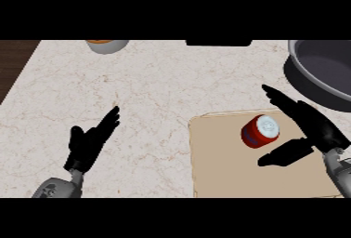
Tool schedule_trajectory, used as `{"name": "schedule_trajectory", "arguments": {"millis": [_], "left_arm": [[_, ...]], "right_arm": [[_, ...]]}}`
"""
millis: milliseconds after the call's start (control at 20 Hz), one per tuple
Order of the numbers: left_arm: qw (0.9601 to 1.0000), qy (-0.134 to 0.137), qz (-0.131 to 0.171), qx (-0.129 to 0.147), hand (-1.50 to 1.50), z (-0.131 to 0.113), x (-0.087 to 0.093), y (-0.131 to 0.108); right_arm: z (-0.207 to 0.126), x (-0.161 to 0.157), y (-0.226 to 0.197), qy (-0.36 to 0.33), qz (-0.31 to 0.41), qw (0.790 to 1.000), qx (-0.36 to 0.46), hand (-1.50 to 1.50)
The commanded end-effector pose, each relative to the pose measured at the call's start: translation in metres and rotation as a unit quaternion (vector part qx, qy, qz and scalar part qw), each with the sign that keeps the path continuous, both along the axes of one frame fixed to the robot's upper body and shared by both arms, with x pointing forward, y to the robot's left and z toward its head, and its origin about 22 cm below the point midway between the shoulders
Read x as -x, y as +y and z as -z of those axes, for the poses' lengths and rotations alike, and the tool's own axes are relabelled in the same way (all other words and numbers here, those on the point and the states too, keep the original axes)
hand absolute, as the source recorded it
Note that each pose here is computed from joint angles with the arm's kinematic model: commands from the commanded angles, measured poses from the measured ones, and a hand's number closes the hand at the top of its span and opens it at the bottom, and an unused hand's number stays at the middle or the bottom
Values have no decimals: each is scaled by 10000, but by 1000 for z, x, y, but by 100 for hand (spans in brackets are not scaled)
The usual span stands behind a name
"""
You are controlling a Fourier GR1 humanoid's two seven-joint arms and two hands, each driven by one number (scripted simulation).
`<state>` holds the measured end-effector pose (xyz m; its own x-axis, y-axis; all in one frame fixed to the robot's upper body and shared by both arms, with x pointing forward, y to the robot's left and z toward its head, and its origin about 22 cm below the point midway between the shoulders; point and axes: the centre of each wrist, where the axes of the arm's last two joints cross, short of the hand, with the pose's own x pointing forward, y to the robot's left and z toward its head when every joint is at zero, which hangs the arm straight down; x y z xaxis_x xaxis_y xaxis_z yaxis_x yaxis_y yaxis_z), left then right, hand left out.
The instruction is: Pick the can from the tray and place it in the pot
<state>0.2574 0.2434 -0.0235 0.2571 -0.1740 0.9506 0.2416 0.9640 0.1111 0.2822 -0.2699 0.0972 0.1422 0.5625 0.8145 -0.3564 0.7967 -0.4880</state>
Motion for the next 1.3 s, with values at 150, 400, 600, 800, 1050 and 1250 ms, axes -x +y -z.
{"name": "schedule_trajectory", "arguments": {"millis": [150,400,600,800,1050,1250], "left_arm": [[10000,57,0,-15,0,-16,-10,-10],[10000,-66,-30,-61,0,9,-8,5],[10000,11,-21,-86,0,-8,-12,9],[9999,-56,-2,-83,0,-1,1,-6],[10000,48,-36,-26,0,14,-4,8],[10000,21,-8,-48,0,-14,-4,7]], "right_arm": [[30,-5,-16,-63,65,9998,188,-150],[44,-10,-40,-329,167,9993,-3,-150],[75,-13,-46,-230,-20,9985,-486,-150],[77,6,-61,-154,-90,9925,-1210,-150],[91,0,-67,-42,-43,9833,-1821,-150],[129,4,-43,166,93,9813,-1915,-150]]}}
